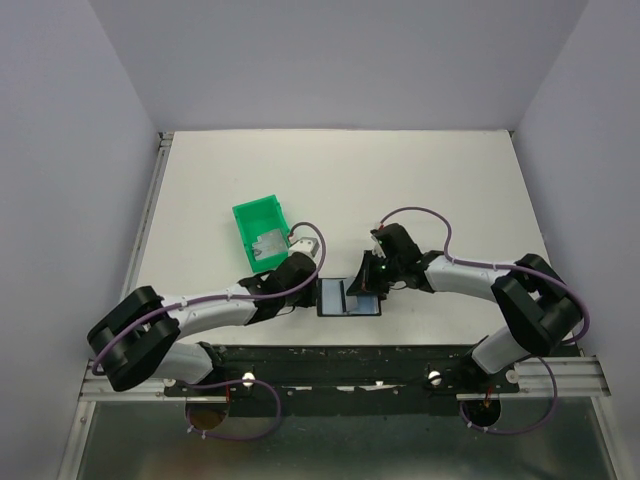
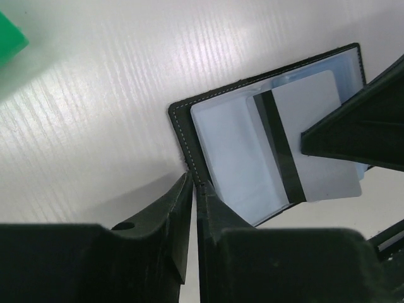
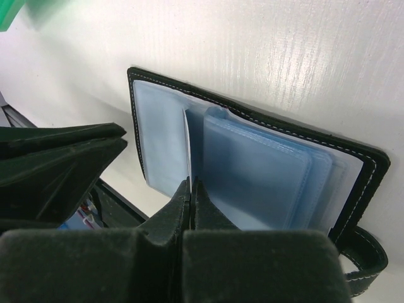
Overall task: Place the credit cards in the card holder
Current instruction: Insert the credit card into the card holder.
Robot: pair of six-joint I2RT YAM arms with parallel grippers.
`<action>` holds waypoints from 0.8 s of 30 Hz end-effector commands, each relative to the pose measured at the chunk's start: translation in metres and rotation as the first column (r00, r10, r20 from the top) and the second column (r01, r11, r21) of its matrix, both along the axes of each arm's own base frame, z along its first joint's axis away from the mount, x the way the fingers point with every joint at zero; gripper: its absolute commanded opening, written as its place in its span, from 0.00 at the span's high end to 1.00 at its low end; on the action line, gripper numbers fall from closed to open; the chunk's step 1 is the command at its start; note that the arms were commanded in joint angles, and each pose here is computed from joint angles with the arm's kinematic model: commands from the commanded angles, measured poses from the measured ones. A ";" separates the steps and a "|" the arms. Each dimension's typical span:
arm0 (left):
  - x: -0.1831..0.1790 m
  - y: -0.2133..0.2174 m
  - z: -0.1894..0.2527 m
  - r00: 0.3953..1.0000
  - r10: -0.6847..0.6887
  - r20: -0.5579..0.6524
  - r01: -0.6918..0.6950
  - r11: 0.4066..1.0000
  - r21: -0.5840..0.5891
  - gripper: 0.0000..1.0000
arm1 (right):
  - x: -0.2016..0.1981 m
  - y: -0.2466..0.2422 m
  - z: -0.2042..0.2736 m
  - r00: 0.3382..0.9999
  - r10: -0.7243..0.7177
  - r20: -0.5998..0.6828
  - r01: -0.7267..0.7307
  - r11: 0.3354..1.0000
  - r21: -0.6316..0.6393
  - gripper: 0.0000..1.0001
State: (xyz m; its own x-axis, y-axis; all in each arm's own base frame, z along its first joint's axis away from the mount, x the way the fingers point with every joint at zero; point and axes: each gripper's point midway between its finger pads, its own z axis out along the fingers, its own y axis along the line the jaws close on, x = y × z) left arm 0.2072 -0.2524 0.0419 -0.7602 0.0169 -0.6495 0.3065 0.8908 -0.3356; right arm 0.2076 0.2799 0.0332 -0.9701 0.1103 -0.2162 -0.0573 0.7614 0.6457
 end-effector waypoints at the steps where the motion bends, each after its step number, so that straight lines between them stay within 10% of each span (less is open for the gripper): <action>1: -0.007 0.008 -0.022 0.999 -0.003 -0.034 0.005 0.999 0.050 0.80 | -0.006 -0.010 -0.017 0.999 -0.025 -0.039 0.023 0.998 -0.066 0.99; 24: -0.014 -0.007 -0.040 0.994 -0.059 -0.094 0.061 0.998 0.023 0.95 | 0.003 -0.016 -0.024 0.987 -0.162 -0.024 0.161 0.986 -0.054 1.00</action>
State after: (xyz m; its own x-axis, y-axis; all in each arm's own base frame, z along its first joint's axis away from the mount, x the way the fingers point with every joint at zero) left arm 0.2139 -0.2584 0.0216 -0.7638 0.0226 -0.6450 0.3044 0.8939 -0.3291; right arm 0.2104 0.2820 0.0272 -0.9621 0.2054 -0.1793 0.0287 0.7302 0.6826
